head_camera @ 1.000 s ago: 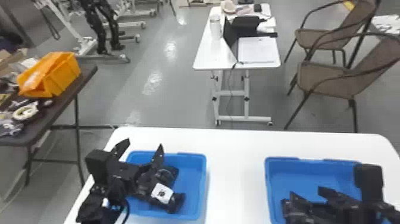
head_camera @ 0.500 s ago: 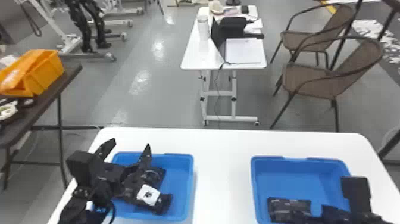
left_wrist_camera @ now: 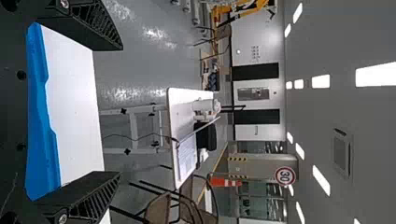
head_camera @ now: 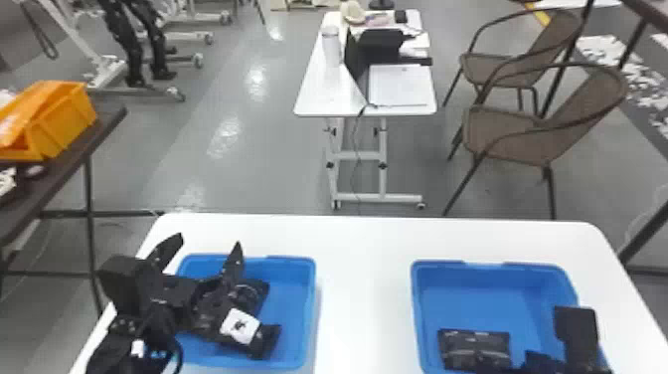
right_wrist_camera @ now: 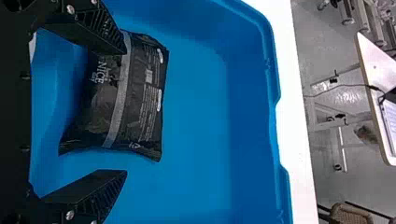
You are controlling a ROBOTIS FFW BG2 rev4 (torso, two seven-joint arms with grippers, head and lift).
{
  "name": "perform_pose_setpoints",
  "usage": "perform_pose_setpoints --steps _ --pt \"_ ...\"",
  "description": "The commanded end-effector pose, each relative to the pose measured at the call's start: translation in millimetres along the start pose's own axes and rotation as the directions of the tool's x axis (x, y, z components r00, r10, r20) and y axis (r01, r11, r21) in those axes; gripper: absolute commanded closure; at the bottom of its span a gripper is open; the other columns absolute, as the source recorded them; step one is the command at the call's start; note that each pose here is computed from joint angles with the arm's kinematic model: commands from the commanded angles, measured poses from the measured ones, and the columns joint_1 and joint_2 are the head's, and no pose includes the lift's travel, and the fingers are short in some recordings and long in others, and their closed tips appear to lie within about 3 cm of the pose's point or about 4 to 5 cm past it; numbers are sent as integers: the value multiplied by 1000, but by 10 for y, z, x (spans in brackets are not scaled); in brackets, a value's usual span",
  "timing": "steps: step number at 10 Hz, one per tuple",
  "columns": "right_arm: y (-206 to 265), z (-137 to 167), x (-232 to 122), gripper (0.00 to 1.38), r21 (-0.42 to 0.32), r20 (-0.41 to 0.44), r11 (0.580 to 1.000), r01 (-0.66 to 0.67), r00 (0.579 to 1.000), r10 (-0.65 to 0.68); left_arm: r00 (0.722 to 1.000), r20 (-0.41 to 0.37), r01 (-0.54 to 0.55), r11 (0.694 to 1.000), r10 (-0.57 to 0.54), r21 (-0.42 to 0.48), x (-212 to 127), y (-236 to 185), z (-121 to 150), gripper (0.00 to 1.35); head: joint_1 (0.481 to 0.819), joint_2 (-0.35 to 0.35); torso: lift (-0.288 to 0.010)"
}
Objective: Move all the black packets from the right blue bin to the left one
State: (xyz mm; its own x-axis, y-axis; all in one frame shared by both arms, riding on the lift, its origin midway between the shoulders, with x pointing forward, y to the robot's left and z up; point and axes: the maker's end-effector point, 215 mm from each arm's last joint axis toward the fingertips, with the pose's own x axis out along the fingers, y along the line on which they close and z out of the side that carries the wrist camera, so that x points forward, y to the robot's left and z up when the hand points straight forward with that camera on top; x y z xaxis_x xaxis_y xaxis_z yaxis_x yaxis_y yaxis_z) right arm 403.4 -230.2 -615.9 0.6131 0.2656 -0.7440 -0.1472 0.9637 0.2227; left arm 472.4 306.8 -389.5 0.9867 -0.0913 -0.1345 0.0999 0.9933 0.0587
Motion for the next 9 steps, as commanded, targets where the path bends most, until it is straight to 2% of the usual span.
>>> perform_pose_setpoints --steps 1,3,4,5,6,9 --pt "38 -99 98 159 23 -17 1000 -5 1000 6 1000 -10 -2 1000 2 -1 -16 1 -44 67 695 98 0" --pt "87 -87 210 759 28 -22 999 -29 999 30 1000 -25 1 1000 -1 -1 -27 -7 -95 67 695 109 0" --pt "141 -48 222 898 38 -3 998 -51 999 51 999 -33 1 1000 -1 1 -28 -6 -120 70 695 112 0" --pt "188 15 196 1153 52 28 996 -69 997 68 999 -38 0 1000 0 2 -36 2 -139 71 695 118 0" --pt "228 115 143 1263 50 56 996 -68 996 66 999 -44 0 1000 0 3 -51 -1 -163 71 695 125 0" --pt "310 369 -7 1280 102 137 991 -86 988 71 999 -49 1 1000 -1 5 -52 -3 -184 71 695 132 0"
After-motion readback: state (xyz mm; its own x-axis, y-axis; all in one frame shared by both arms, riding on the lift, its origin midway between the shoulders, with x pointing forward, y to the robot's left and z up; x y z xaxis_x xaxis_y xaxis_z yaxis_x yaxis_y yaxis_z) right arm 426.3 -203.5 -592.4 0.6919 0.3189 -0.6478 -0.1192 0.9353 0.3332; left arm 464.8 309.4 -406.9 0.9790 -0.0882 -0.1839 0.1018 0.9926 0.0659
